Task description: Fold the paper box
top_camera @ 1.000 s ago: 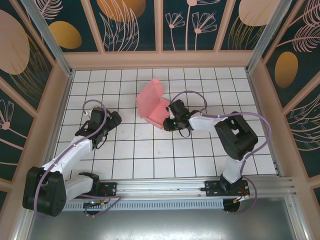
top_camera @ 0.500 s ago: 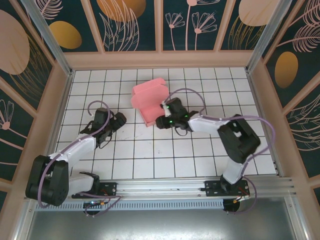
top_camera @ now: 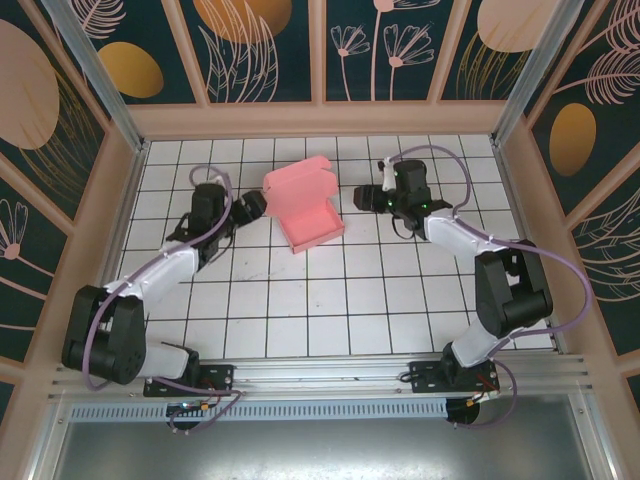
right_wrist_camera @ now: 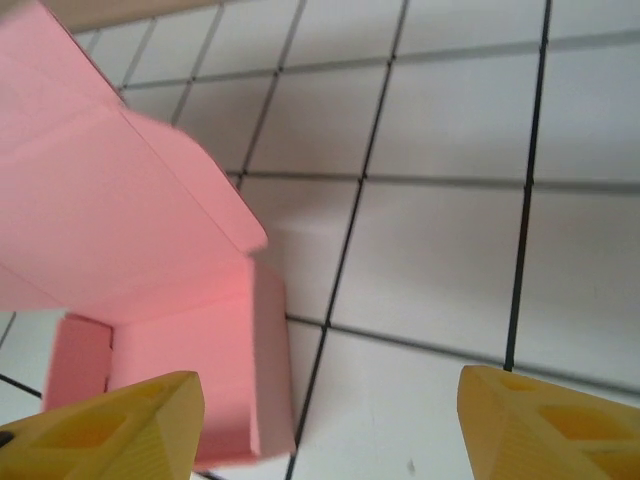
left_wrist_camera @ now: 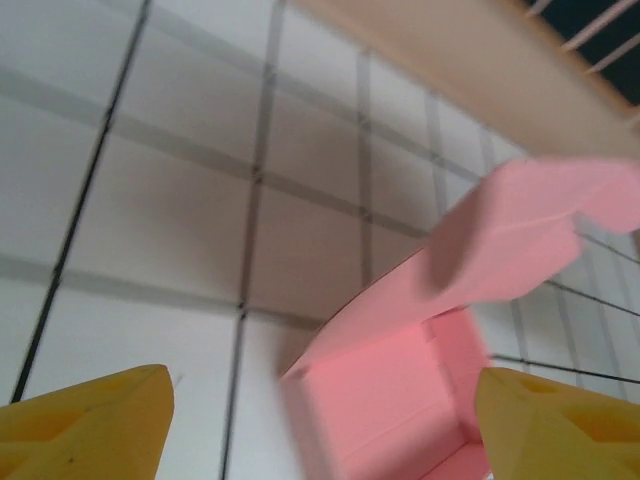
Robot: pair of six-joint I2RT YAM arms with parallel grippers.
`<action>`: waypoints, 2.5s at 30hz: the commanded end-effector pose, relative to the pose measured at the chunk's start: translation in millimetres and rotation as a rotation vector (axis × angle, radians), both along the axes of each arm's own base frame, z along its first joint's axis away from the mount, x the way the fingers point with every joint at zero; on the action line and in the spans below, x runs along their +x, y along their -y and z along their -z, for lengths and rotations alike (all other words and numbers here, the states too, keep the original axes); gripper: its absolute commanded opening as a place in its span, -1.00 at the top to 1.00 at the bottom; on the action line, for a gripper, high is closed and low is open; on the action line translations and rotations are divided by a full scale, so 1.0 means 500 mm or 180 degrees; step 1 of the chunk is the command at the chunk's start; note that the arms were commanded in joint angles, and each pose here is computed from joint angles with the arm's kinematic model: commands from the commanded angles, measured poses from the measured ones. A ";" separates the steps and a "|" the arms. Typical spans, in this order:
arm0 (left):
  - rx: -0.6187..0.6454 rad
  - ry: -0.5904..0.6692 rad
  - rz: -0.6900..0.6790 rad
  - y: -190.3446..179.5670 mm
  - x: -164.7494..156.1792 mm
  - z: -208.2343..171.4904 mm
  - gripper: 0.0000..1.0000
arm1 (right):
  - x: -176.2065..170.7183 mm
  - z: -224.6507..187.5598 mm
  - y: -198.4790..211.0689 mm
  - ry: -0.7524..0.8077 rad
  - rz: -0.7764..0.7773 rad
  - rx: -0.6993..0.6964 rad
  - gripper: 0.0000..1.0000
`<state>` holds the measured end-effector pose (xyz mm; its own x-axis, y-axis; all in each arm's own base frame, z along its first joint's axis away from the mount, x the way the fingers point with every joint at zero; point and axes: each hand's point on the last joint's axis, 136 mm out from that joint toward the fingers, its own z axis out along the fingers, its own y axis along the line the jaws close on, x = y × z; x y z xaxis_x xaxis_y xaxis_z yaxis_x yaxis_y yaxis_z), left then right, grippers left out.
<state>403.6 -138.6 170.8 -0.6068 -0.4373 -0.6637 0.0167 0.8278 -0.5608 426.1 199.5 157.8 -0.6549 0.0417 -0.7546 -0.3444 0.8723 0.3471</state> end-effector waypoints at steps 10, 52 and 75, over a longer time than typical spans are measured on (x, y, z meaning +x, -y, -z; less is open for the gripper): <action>0.1497 -0.0411 0.1615 0.068 0.075 0.012 -0.46 | 0.019 -0.027 0.000 0.0113 -0.0226 -0.0219 -0.41; 0.1995 -0.0057 0.3352 0.153 -0.030 0.015 1.00 | -0.102 -0.097 -0.043 0.0554 -0.1126 -0.0841 -0.42; 0.1918 -0.0370 0.3792 0.158 -0.056 0.097 1.00 | -0.091 -0.003 -0.044 -0.0168 -0.2163 -0.1344 0.02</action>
